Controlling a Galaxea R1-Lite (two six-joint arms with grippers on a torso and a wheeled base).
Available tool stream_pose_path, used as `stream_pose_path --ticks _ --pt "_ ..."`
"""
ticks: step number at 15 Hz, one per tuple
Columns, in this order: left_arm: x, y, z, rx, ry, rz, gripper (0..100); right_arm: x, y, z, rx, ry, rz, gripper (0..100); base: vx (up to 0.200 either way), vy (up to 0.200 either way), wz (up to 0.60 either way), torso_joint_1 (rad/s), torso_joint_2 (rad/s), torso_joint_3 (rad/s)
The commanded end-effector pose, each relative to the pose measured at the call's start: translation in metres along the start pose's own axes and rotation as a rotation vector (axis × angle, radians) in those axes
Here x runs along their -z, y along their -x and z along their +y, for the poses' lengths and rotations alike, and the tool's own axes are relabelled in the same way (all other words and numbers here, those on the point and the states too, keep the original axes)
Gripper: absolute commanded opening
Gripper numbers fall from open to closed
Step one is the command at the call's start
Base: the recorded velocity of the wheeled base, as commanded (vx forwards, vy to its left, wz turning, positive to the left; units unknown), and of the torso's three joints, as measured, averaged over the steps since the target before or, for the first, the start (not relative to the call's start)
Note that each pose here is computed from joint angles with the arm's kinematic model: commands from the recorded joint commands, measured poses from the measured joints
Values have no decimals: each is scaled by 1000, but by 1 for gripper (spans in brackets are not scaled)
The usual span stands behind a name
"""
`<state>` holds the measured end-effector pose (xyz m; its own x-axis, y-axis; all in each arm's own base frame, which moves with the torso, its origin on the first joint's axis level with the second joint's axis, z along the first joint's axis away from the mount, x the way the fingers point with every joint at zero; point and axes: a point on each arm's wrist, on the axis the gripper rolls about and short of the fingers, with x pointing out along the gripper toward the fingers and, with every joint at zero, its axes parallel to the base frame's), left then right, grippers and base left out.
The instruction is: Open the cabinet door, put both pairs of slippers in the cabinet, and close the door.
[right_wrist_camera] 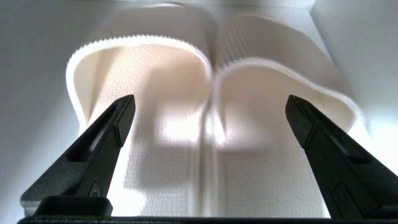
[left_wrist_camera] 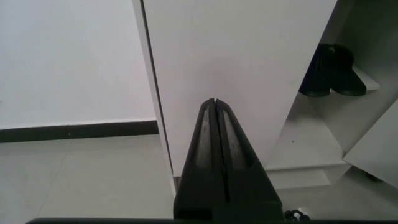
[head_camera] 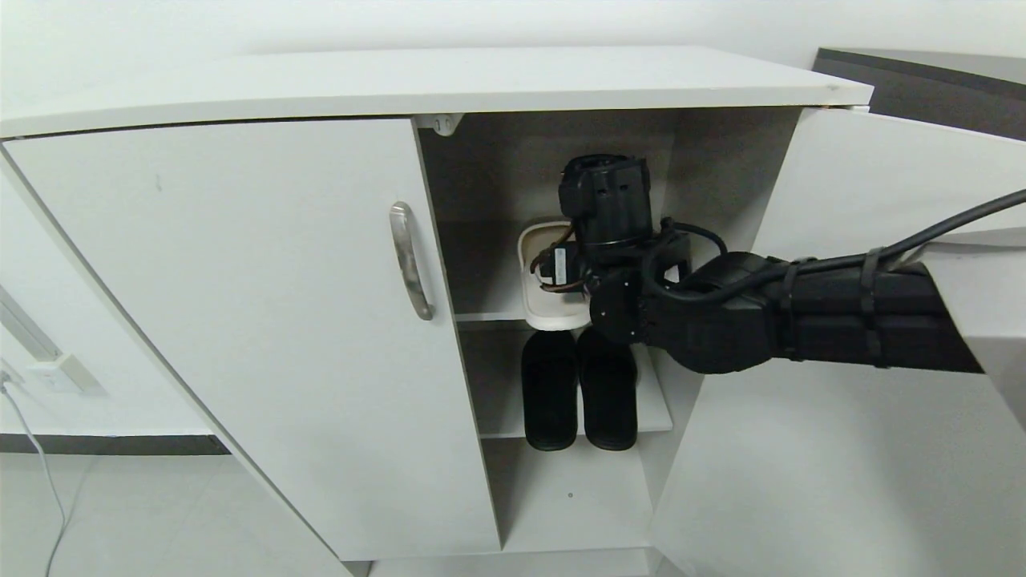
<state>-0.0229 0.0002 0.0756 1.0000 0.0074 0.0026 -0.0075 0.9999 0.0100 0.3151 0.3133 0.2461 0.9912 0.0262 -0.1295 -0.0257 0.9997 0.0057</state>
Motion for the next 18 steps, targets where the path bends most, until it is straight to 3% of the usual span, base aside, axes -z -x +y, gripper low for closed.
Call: stream_pose_path --ticks 1,11,12,14,18 --pt "0 0 0 0 1 1 0 -6 21 -11 -17 -11 -13 100 0 0 0 0 0 0" --pt "0 0 0 0 5 1 0 17 95 -38 -134 8 -4 100 0 0 0 0 0 0" --pt "0 0 0 0 5 1 0 20 98 -38 -141 -2 -15 0 0 0 0 0 0 0" --pt "0 0 0 0 5 1 0 20 101 -37 -166 -36 -48 0 0 0 0 0 0 0" --pt "0 0 0 0 5 1 0 37 113 -50 -270 -17 -15 0 0 0 0 0 0 0"
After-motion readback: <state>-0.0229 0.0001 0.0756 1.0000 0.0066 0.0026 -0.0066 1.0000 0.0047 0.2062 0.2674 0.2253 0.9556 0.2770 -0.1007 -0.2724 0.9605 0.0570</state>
